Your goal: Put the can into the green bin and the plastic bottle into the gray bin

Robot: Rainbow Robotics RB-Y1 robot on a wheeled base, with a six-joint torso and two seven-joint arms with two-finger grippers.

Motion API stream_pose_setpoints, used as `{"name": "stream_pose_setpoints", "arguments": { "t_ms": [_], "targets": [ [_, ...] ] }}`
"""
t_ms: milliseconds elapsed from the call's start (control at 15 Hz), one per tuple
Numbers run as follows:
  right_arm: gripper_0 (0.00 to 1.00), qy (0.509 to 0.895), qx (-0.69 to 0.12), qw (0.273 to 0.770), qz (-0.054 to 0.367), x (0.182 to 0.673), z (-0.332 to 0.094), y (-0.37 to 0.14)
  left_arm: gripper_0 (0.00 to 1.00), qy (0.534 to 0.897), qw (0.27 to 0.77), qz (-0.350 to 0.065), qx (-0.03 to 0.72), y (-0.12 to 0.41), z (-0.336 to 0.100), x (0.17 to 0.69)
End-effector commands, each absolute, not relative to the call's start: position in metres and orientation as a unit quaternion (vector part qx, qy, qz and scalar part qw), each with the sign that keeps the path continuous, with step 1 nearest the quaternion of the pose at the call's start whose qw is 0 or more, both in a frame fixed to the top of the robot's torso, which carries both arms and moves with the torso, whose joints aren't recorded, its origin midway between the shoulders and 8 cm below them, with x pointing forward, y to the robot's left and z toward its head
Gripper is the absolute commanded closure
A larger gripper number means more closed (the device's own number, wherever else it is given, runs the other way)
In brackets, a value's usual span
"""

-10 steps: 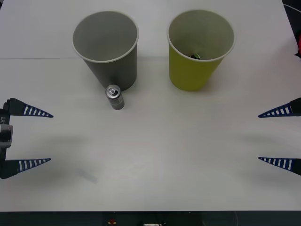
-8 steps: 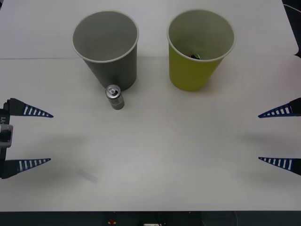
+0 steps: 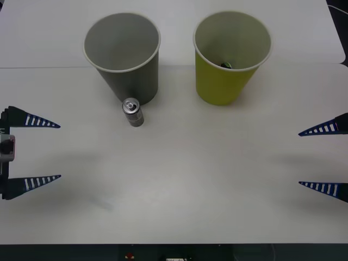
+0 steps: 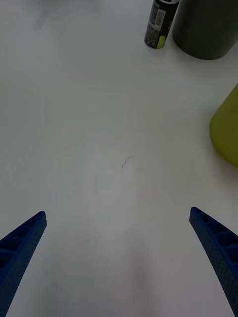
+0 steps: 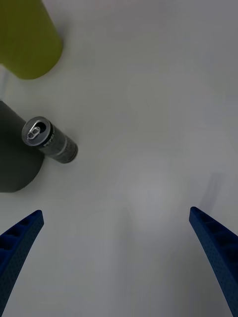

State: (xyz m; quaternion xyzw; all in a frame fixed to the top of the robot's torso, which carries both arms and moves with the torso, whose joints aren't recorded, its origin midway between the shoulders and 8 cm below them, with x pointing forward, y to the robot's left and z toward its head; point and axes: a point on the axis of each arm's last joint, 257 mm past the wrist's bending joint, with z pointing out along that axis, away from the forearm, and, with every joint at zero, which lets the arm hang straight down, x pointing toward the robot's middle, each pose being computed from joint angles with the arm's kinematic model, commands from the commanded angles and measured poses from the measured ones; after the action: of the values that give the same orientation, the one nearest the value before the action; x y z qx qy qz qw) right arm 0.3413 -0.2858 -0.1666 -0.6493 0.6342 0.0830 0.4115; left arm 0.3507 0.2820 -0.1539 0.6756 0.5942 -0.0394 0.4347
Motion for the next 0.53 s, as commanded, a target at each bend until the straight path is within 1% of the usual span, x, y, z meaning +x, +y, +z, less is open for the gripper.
{"name": "stream_pose_setpoints", "arguments": {
  "t_ms": [67, 133, 267, 400, 533],
  "targets": [
    [0.00, 0.634, -0.649, 0.411, 0.083, 0.341, -0.167, -0.286, 0.00, 0.635, 0.440, -0.068, 0.631, 0.274, -0.155, 0.350],
    [0.00, 0.634, -0.649, 0.411, 0.083, 0.341, -0.167, -0.286, 0.00, 0.650, 0.446, -0.074, 0.610, 0.272, -0.155, 0.350],
    [0.00, 0.634, -0.649, 0.411, 0.083, 0.341, -0.167, -0.286, 0.00, 0.689, 0.463, -0.102, 0.549, 0.258, -0.160, 0.347],
    [0.00, 0.634, -0.649, 0.411, 0.083, 0.341, -0.167, -0.286, 0.00, 0.714, 0.486, -0.118, 0.489, 0.246, -0.162, 0.346],
    [0.00, 0.634, -0.649, 0.411, 0.083, 0.341, -0.167, -0.286, 0.00, 0.733, 0.503, -0.128, 0.440, 0.242, -0.163, 0.347]
  ]
}}
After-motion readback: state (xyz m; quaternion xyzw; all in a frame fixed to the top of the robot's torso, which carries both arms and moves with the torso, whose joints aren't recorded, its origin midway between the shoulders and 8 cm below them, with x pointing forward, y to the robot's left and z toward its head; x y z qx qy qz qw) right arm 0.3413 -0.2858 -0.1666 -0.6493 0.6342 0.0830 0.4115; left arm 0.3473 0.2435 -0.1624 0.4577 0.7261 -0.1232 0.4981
